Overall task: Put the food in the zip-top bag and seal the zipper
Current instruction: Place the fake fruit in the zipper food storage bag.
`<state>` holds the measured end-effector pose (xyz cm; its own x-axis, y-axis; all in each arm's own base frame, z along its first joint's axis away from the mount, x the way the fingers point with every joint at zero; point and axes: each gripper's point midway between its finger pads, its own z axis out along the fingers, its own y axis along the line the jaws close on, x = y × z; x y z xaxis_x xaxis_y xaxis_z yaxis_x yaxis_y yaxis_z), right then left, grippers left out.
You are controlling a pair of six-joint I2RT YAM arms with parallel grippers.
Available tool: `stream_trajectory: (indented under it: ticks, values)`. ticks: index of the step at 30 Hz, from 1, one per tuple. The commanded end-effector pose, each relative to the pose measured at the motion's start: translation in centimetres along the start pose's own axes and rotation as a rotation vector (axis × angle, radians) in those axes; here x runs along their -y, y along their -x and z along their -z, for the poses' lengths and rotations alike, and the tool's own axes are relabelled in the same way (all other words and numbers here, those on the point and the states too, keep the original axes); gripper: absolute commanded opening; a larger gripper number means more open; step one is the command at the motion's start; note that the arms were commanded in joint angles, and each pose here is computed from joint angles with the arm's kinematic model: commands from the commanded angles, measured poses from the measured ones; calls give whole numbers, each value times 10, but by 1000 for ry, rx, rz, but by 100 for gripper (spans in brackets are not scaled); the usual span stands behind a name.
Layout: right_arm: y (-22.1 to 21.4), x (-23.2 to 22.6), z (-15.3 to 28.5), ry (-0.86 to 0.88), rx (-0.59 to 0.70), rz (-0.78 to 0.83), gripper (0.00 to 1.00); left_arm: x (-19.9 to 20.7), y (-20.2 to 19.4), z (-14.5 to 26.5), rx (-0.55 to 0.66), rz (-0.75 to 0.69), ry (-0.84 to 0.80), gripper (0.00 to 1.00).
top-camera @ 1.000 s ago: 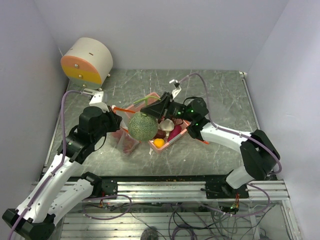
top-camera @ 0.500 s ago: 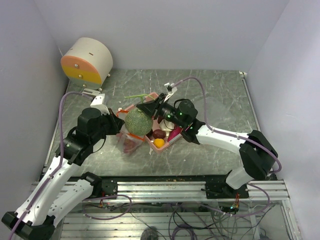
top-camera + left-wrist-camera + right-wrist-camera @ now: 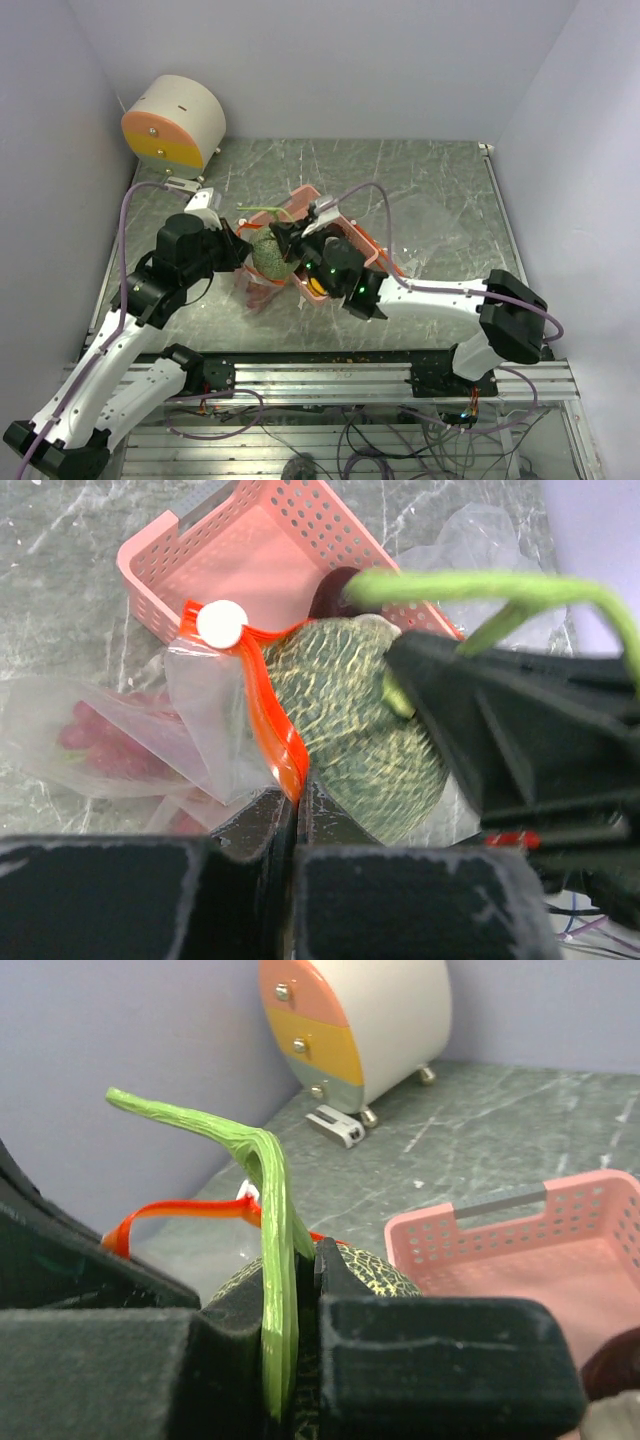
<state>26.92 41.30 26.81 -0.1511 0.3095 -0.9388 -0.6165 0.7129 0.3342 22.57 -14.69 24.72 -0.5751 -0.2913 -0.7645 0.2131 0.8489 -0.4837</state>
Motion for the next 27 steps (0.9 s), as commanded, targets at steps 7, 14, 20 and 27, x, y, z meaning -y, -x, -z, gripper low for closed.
stream_trajectory:
  ticks: [7,14,20,27]
  values:
    - [6,39,10,-412,116,151,0,42,39,23,68,37,-130,7]
    - [35,40,3,-477,211,130,0,26,7,30,22,91,-115,8]
    - [30,31,-4,-446,205,72,0,28,-4,21,7,131,-149,8]
    - [9,20,-1,-388,154,32,0,36,-6,0,-21,146,-186,7]
